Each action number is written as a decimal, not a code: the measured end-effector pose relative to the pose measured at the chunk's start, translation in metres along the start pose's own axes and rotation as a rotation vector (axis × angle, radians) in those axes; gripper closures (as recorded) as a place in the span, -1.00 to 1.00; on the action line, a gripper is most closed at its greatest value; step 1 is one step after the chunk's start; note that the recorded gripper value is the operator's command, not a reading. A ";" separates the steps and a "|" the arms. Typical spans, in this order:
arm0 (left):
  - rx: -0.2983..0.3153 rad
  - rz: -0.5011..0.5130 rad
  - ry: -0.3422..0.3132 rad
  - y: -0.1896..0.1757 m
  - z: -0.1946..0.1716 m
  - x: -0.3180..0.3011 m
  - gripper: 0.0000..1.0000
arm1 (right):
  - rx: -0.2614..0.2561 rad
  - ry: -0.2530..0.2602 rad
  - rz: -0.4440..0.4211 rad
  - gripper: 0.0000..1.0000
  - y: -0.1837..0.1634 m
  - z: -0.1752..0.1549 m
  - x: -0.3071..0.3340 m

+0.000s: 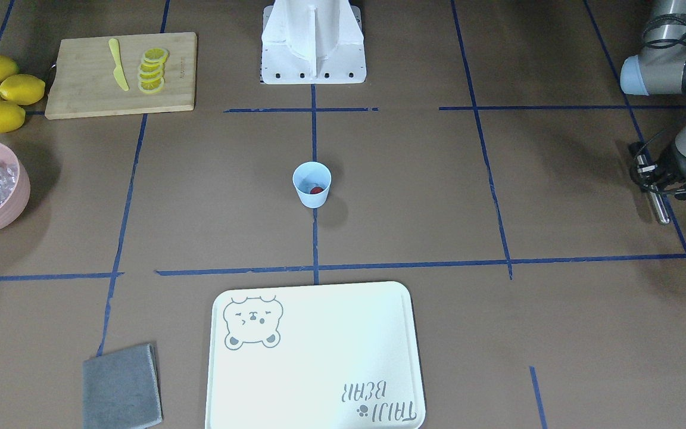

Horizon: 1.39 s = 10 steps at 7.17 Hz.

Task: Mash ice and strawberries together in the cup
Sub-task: 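Lift the muddler out of the cup and carry it back with the left gripper, then lower the muddler onto the table with the left gripper and release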

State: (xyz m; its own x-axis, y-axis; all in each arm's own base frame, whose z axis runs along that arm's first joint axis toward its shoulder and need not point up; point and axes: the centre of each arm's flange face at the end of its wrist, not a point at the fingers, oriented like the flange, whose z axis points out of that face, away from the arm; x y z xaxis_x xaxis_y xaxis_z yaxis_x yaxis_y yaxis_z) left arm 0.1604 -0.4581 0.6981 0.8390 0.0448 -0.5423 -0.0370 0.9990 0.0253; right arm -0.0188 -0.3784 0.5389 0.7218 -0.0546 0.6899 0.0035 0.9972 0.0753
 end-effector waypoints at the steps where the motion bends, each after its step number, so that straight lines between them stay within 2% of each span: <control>1: 0.007 0.001 0.006 0.000 0.002 -0.001 0.82 | 0.000 0.000 0.000 -1.00 0.000 0.000 0.000; 2: 0.009 0.001 0.009 0.000 0.003 -0.002 0.51 | 0.001 0.000 -0.001 -1.00 0.000 -0.001 -0.001; 3: 0.011 0.001 0.011 0.000 0.003 -0.001 -0.12 | 0.002 -0.001 -0.002 -1.00 0.000 -0.001 -0.001; 4: 0.012 0.000 0.011 0.000 0.002 -0.002 -0.99 | 0.003 -0.001 -0.002 -1.00 0.000 -0.001 -0.001; 8: 0.014 0.007 0.018 0.001 0.000 -0.002 -1.00 | 0.003 -0.001 -0.001 -1.00 0.000 -0.002 -0.001; 10: 0.019 0.001 0.089 0.000 -0.023 0.000 -1.00 | 0.003 -0.002 -0.002 -1.00 0.000 -0.002 -0.002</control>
State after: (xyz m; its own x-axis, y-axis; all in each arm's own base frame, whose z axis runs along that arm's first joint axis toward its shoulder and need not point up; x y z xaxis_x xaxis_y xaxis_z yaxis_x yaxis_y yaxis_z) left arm 0.1483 -0.4583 0.6785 0.7874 0.0466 -0.6146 -0.0268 0.9988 0.0413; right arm -0.0188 -0.3783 0.5367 0.7207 -0.0563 0.6909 0.0027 0.9969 0.0784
